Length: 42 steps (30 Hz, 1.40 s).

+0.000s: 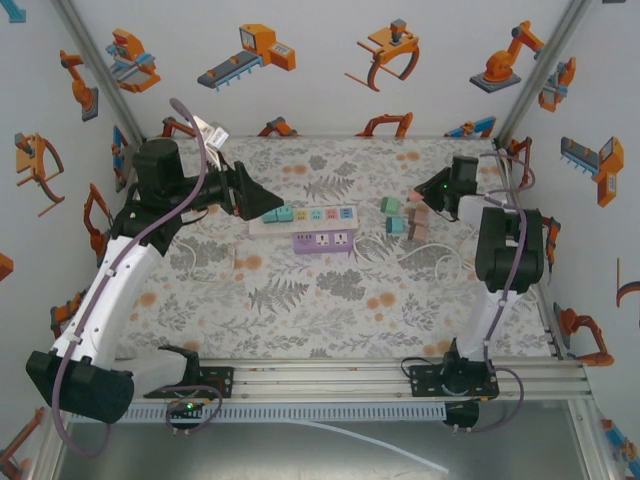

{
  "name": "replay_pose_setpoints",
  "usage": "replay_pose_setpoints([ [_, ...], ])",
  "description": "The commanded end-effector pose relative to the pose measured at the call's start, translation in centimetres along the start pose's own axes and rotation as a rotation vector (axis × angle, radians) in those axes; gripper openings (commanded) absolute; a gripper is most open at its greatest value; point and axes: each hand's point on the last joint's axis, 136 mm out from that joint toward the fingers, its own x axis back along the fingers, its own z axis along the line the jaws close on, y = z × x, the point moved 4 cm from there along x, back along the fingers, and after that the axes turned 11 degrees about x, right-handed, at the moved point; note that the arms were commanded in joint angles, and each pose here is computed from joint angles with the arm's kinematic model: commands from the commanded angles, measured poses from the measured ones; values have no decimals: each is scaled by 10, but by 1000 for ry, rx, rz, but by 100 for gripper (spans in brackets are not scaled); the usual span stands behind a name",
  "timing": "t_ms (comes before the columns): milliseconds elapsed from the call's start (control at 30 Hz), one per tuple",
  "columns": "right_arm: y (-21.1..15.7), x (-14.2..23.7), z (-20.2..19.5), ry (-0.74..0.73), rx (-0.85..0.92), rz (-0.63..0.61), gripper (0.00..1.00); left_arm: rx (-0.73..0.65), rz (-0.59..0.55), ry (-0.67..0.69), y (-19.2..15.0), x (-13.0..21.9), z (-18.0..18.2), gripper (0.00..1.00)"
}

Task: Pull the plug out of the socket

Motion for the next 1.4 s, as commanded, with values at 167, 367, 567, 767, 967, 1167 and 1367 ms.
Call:
replay_pose_setpoints([
  [167, -5, -11, -5, 26, 32, 32, 33, -24, 22, -36, -6, 0, -7, 97],
  [367, -10, -14, -10, 0, 62, 58, 46, -23, 31, -35, -10, 1, -6, 97],
  [567, -3, -4, -11, -38, 93, 44, 50, -27, 30, -27, -10, 2, -6, 97],
  [767, 14, 15, -4, -73, 136, 3, 56, -24, 30, -23, -10, 1, -5, 97],
  [967, 42, 48, 25, -19, 197, -85, 57, -6, 10, 40, -10, 4, 2, 97],
  [1167, 66, 99, 80, 124, 315, -231, 57, 68, -53, 332, -4, 13, 40, 97],
  [1367, 48, 147, 156, 253, 750, -345, 57, 139, -108, 457, -5, 16, 67, 97],
])
